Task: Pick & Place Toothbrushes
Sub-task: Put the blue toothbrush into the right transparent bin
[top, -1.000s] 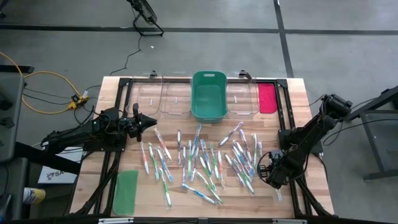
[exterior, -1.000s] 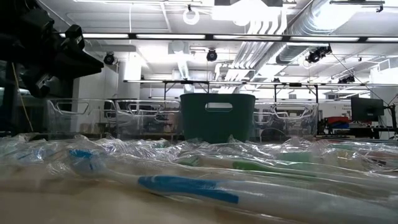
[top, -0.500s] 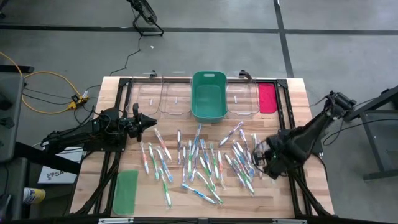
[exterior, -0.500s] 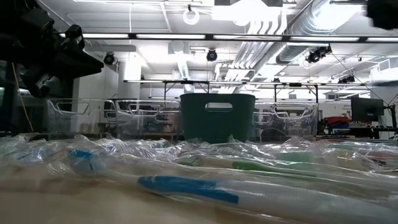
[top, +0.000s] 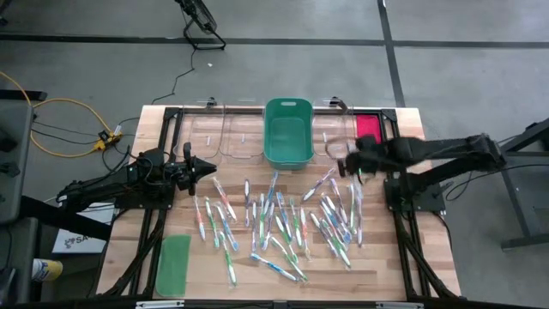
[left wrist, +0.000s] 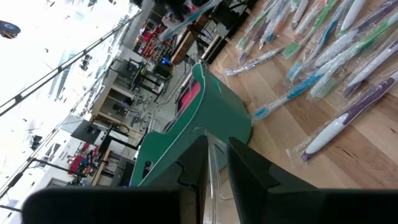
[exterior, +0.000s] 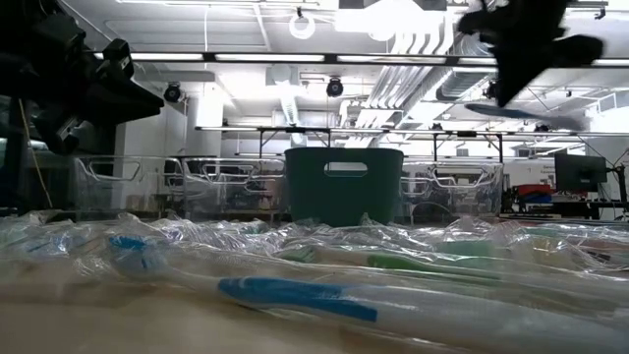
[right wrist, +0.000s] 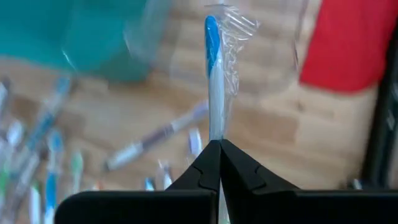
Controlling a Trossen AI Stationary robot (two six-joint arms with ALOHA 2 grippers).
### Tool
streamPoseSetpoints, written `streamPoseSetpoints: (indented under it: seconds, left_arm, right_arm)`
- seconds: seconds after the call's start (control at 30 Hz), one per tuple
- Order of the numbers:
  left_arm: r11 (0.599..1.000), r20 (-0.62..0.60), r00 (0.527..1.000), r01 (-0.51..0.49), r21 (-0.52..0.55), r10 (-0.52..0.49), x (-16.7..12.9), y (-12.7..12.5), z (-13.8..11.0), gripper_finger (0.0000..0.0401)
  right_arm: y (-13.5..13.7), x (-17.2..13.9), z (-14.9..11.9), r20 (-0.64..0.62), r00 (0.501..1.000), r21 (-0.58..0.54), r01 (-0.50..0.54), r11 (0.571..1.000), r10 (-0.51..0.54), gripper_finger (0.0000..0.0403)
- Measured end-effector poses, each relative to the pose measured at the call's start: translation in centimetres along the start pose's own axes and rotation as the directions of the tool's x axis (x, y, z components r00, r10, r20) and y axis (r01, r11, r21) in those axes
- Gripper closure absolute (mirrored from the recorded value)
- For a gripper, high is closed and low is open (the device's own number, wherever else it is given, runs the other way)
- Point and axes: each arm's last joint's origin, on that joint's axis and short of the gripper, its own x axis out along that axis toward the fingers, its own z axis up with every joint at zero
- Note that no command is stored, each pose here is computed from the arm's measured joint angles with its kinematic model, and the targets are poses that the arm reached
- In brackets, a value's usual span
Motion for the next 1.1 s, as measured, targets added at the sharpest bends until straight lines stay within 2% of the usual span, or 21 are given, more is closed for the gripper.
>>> streamPoseSetpoints:
  seconds: [0.23, 0.33, 0.57, 0.83, 1.1]
  left_arm:
    - [1.0, 0.0, 1.0, 0.0, 0.0, 0.0, 0.0, 0.0, 0.0, 0.0346]
    - [1.0, 0.0, 1.0, 0.0, 0.0, 0.0, 0.0, 0.0, 0.0, 0.0346]
    - [1.0, 0.0, 1.0, 0.0, 0.0, 0.0, 0.0, 0.0, 0.0, 0.0346]
    - [1.0, 0.0, 1.0, 0.0, 0.0, 0.0, 0.0, 0.0, 0.0, 0.0346]
    - [1.0, 0.0, 1.0, 0.0, 0.0, 0.0, 0.0, 0.0, 0.0, 0.0346]
  right_arm:
    - [0.0, 1.2, 6.6, 0.151, 0.976, -0.001, -0.16, 0.987, 0.159, 0.0401]
    - [-0.4, 2.3, 9.0, 0.177, 0.964, 0.009, -0.203, 0.979, 0.198, 0.0401]
    - [-2.0, 7.1, 13.2, 0.114, 0.977, 0.056, -0.187, 0.981, 0.18, 0.04]
    - [-4.0, 12.0, 15.1, 0.007, 0.996, 0.123, -0.09, 0.988, 0.09, 0.04]
    - [-3.9, 14.9, 14.9, -0.102, 0.992, 0.086, -0.07, 0.994, 0.078, 0.0396]
